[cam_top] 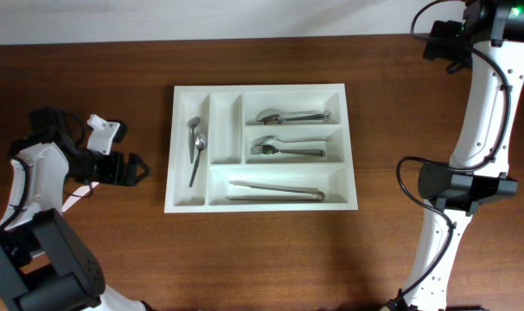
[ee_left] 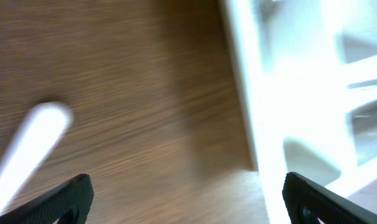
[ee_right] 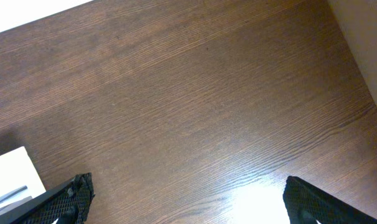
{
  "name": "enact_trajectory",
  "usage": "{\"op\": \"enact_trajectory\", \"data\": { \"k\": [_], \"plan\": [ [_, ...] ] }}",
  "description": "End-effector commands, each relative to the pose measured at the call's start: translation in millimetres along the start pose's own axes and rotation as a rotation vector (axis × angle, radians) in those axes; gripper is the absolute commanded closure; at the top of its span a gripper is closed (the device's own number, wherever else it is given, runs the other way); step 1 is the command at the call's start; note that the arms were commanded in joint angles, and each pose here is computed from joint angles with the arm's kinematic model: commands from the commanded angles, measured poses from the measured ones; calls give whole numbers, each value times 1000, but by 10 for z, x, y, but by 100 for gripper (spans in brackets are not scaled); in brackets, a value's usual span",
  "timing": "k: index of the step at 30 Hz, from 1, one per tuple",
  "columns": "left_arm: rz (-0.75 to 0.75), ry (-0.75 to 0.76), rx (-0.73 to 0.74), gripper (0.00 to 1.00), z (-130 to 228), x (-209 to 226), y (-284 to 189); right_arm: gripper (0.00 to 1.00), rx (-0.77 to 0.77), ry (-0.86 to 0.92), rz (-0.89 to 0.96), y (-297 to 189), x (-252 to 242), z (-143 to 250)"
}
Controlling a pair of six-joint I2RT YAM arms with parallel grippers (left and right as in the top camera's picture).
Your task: Pack container
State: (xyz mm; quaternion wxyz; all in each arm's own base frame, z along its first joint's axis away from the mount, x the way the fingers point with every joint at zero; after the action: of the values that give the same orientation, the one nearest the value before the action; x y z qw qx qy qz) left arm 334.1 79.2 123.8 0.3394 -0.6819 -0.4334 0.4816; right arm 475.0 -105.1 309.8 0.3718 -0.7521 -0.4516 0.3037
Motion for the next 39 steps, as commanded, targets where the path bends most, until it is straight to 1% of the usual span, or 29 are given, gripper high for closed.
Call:
{"op": "enact_trajectory", "data": {
  "k": [1, 2, 3, 4, 5, 6, 8, 10, 11, 13, 15, 16, 18, 20, 22, 24, 26, 29, 30, 32, 33, 35, 39],
  "plan": [
    [146, 29, -87, 11, -87, -214, -70, 1, -49, 6, -9, -232, -53, -41],
    [150, 30, -90, 23, -91, -220, -71, 1, -49, 6, -9, -232, -53, -41],
    [148, 33, -94, 30, -101, -215, -71, 1, -49, 6, -9, -232, -53, -41],
    [145, 37, -99, 30, -112, -210, -71, 1, -49, 6, -9, -232, -53, -41],
    [143, 38, -101, 20, -114, -206, -71, 1, -49, 6, -9, -232, -53, -41],
    [143, 37, -100, 13, -113, -207, -71, 1, -49, 6, -9, -232, -53, -41],
    [136, -28, -90, 1, -105, -194, -69, 1, -49, 6, -9, -232, -53, -41],
    [102, -134, -74, 1, -99, -146, -62, 1, -49, 6, -9, -232, -53, -41],
    [62, -212, -67, 1, -98, -90, -58, 1, -49, 6, -9, -232, -53, -41],
    [-65, -418, -54, 1, -78, 77, -59, 1, -49, 6, -9, -232, -53, -41],
    [-267, -670, -49, 1, 13, 306, -98, 1, -49, 6, -9, -232, -53, -41],
    [-391, -844, -53, 1, 105, 421, -142, 1, -49, 6, -9, -232, -53, -41],
    [-588, -1119, -97, 1, 257, 571, -242, 1, -49, 6, -9, -232, -53, -41],
    [-633, -1272, -152, 1, 282, 607, -270, 1, -49, 6, -9, -232, -53, -41],
    [-623, -1395, -222, 1, 239, 627, -271, 1, -49, 6, -9, -232, -53, -41],
    [-577, -1511, -274, 1, 186, 617, -253, 1, -49, 6, -9, -232, -53, -41],
    [-531, -1572, -284, 1, 158, 585, -228, 1, -49, 6, -9, -232, -53, -41],
    [-545, -1571, -308, 1, 142, 615, -243, 1, -49, 6, -9, -232, -53, -41],
    [-570, -1568, -321, 5, 150, 640, -260, 1, -49, 6, -9, -232, -53, -41],
    [-614, -1591, -352, 16, 167, 683, -291, 1, -49, 6, -9, -232, -53, -41],
    [-632, -1612, -369, 13, 176, 700, -305, 1, -49, 6, -9, -232, -53, -41],
    [-657, -1677, -410, 13, 191, 727, -328, 1, -49, 6, -9, -232, -53, -41],
    [-665, -1855, -506, 14, 205, 753, -353, 2, -49, 6, -9, -232, -53, -41]
  ]
}}
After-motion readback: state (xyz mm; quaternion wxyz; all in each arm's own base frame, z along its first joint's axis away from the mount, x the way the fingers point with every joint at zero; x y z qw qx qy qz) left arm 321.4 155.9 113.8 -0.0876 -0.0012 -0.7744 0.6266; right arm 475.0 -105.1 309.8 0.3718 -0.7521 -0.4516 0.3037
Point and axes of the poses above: each gripper's point midway between its finger pads, its own y axis out along the fingers, its own x axis along the line the jaws close on, z = x × y, the point moved 5 cm from there along -y, back along the fingers, and after that the axes turned 6 degrees about -y, right-handed, at the moved point
